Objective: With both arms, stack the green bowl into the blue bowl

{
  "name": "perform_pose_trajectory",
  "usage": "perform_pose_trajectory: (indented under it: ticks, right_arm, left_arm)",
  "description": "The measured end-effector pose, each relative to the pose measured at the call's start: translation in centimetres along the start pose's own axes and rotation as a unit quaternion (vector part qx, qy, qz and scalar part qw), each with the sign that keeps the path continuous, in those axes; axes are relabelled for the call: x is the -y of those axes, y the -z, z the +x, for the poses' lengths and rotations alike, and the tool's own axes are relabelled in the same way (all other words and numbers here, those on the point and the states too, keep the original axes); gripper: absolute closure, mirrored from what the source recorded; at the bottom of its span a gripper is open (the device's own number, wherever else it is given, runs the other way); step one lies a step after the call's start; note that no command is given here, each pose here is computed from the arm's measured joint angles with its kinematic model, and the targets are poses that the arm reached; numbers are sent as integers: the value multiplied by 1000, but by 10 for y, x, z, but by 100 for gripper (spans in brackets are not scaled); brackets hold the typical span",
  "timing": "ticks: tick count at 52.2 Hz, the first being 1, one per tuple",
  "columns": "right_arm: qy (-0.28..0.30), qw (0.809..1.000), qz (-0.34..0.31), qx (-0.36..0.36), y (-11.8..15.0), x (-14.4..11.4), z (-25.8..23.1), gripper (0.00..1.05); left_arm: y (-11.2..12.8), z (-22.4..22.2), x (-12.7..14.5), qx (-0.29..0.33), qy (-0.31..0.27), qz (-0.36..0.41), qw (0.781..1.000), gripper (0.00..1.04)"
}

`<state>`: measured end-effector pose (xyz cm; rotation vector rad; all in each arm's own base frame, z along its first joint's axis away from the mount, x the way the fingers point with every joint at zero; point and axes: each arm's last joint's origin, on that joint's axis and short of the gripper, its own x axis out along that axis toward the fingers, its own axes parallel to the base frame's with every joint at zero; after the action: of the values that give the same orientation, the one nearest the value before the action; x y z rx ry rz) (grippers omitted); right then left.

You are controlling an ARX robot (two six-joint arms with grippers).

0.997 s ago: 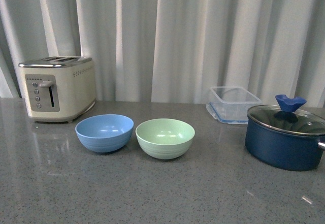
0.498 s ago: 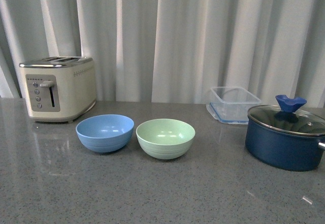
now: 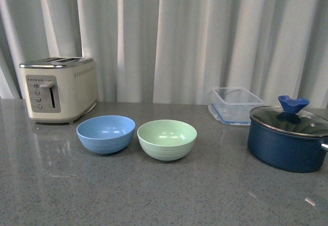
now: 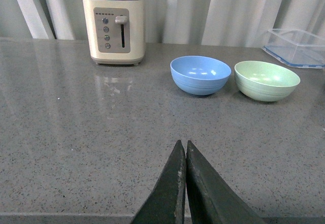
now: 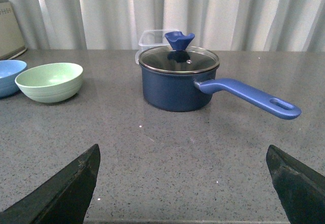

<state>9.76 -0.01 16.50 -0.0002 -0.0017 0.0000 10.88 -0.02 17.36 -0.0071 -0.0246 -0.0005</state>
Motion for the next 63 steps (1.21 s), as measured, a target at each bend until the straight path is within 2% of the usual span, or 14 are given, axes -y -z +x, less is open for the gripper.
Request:
perform_pose_trajectory:
  ticks: [9,14,30,38,39,42,44,47,56,63]
  right_arm:
    - [0,1000,0,0,0,0,0,10]
    - [0,1000,0,0,0,0,0,10]
    - [0,1000,0,0,0,0,0,10]
    - [0,1000,0,0,0,0,0,10]
    - [2,1000,-1,-18,1,0,0,10]
    - [0,992,-4,-129,-3,-1,1,10]
    - [-2,974,-14,-224,-8,-2,5,10]
    - [-16,949,-35,-313,-18,-5,24,10]
    - [-44,943,-65,-323,-69,-30,109,10]
    - [-63,936,-58,-341,-87,-61,165,10]
  left_arm:
    - [5,-9,0,-17,0,0,1000,101]
    - [2,-12,0,-1,0,0,1000,101]
    - [3,-12,0,-3,0,0,1000,99]
    - [3,-12,0,-3,0,0,1000,74]
    - [3,-12,0,-3,0,0,1000,72]
    - [3,-12,0,-3,-1,0,1000,63]
    - [3,-12,0,-3,0,0,1000,56]
    - [3,-12,0,-3,1,1,1000,44]
    - [3,-12,0,-3,1,1,1000,6]
    - [3,-12,0,-3,1,1,1000,7]
